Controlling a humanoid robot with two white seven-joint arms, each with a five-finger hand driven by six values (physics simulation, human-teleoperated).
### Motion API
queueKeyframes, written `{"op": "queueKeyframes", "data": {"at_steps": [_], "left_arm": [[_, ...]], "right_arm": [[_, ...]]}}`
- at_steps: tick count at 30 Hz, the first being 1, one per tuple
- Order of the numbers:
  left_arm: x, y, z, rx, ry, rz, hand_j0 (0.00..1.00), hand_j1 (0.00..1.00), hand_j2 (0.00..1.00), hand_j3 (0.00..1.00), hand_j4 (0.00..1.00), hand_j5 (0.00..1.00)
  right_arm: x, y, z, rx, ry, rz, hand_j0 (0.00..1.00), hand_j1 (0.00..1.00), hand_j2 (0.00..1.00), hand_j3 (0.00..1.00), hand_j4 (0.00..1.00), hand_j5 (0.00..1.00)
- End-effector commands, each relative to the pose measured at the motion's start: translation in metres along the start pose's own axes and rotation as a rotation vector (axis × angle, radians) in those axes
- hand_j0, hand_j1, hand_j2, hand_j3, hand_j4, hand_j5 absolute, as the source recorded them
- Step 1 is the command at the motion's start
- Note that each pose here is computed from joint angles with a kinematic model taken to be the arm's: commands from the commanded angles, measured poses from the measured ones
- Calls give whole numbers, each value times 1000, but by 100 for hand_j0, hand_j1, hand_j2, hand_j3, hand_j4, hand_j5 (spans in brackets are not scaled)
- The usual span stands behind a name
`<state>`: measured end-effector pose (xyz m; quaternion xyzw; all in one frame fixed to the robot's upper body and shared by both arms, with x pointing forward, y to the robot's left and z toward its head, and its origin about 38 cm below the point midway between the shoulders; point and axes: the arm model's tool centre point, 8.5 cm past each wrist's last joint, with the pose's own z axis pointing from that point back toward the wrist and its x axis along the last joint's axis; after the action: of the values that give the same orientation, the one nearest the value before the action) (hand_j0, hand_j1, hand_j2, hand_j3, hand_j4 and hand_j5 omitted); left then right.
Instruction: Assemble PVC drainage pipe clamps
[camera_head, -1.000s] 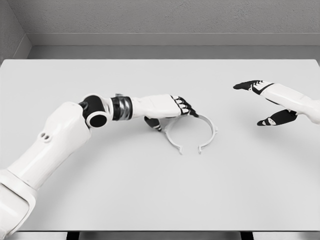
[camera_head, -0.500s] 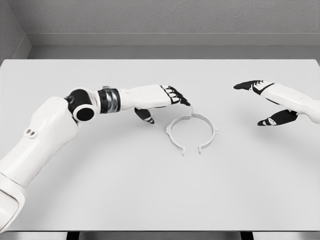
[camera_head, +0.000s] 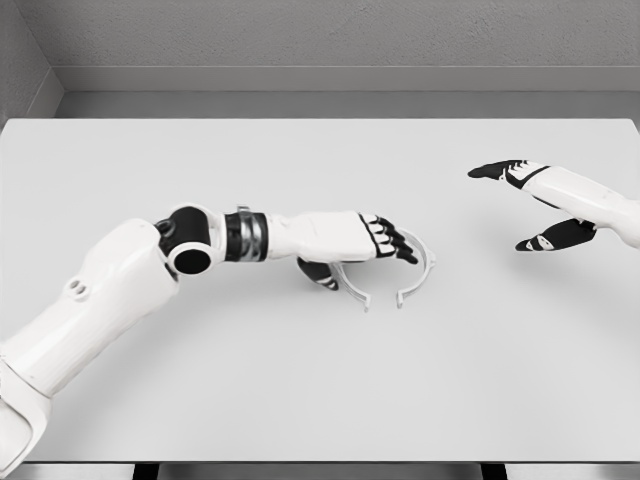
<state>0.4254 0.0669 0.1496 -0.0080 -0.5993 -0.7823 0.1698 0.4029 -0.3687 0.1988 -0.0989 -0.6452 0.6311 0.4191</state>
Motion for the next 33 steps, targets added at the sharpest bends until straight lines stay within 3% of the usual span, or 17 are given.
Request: {"op": "queueKeyframes", "data": {"at_steps": [1,3,15,33], "left_arm": [[5,2,-8,8,-19,4,99,99,99,99,99,99],[12,10,-16,27,-44,-3,99,99,99,99,99,99],[23,0,-30,0,-75,1,99,99,99,99,99,99],[27,7,-38,10,-90,-9,99,99,99,99,99,99]], "right_arm": [[0,-1,1,-5,0,-4,100,100,100,100,100,100],[-1,-4,3,-15,4,-3,100,100,100,100,100,100],[-1,-4,3,-15,4,-3,100,100,100,100,100,100],[-1,-3,3,-13,5,-4,100,100,100,100,100,100]]}}
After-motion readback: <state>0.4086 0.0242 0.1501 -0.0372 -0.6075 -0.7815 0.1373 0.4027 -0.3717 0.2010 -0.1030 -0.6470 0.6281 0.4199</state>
